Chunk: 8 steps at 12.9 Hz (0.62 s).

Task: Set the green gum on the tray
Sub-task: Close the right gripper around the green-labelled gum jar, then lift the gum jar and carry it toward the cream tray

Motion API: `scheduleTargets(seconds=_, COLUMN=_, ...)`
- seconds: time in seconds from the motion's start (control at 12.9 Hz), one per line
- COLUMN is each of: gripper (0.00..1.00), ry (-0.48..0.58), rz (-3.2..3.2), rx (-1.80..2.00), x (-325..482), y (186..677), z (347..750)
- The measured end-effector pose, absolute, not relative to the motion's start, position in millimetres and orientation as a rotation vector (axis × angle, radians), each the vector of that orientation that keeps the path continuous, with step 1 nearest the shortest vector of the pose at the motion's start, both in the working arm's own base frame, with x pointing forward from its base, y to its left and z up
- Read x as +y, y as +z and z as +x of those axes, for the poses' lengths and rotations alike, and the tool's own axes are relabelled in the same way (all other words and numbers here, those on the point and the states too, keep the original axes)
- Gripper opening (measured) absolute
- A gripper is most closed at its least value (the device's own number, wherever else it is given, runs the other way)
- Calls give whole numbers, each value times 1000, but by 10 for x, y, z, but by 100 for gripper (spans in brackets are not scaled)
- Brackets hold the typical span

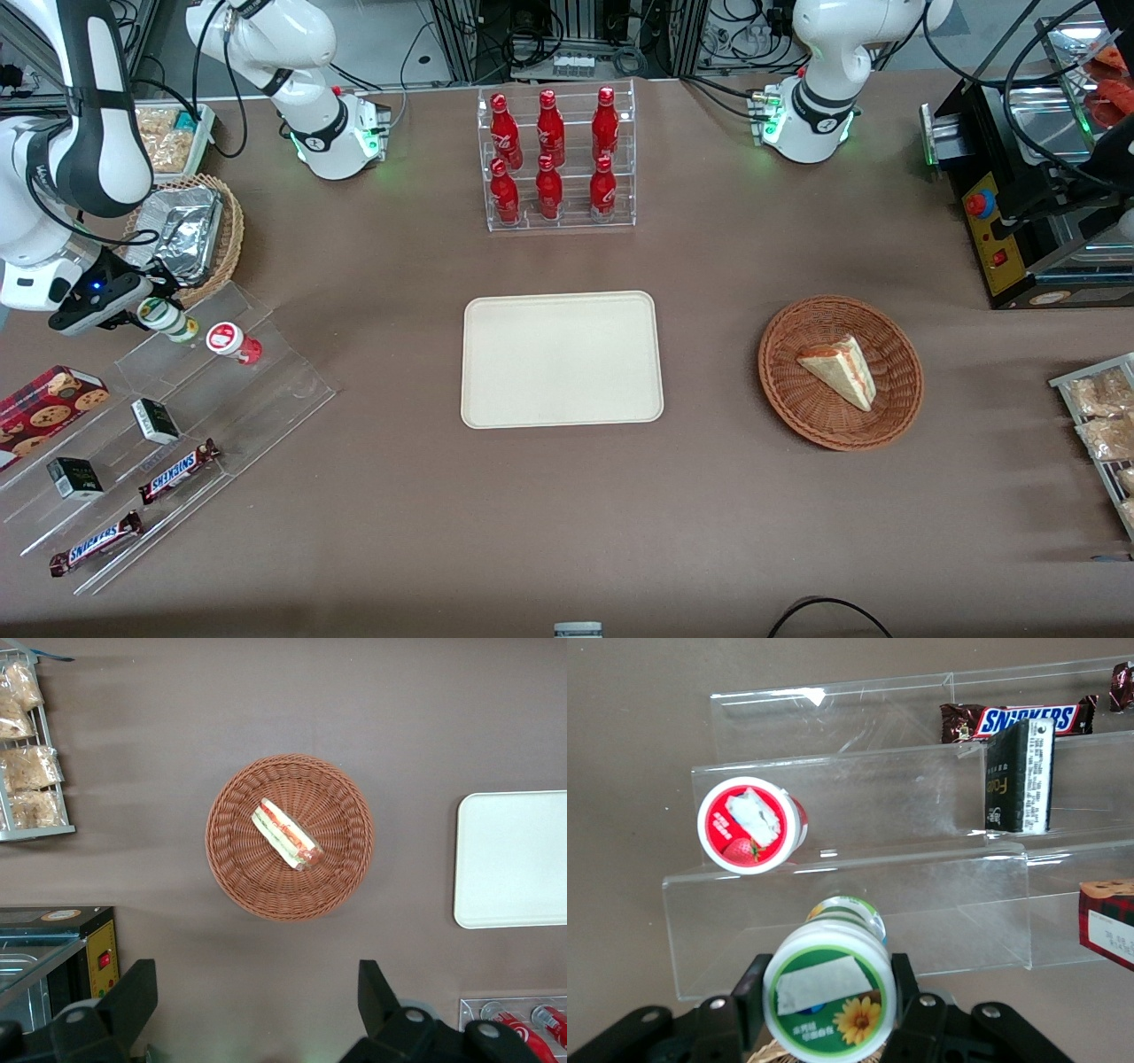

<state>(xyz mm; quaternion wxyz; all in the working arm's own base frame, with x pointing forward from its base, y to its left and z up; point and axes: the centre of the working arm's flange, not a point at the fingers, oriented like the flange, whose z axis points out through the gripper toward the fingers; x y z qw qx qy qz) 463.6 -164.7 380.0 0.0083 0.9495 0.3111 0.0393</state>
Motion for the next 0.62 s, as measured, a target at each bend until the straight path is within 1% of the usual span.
scheduleTargets(seconds=0.16, gripper=59, ry=120, rz=2968, rx=975, x=-1645, y=3828, z=4649)
scheduleTargets(seconds=0.31, gripper=59, ry=96, rz=2978, rx=990, x=-1624, y=3968, z=4710)
scheduleTargets(seconds=0.47, gripper=59, ry=56, rz=2997, rx=1005, x=-1511, y=4271, z=4843)
scheduleTargets(seconds=0.62, gripper=59, ry=23, rz=3016, rx=1003, x=-1244, y=4677, z=5016)
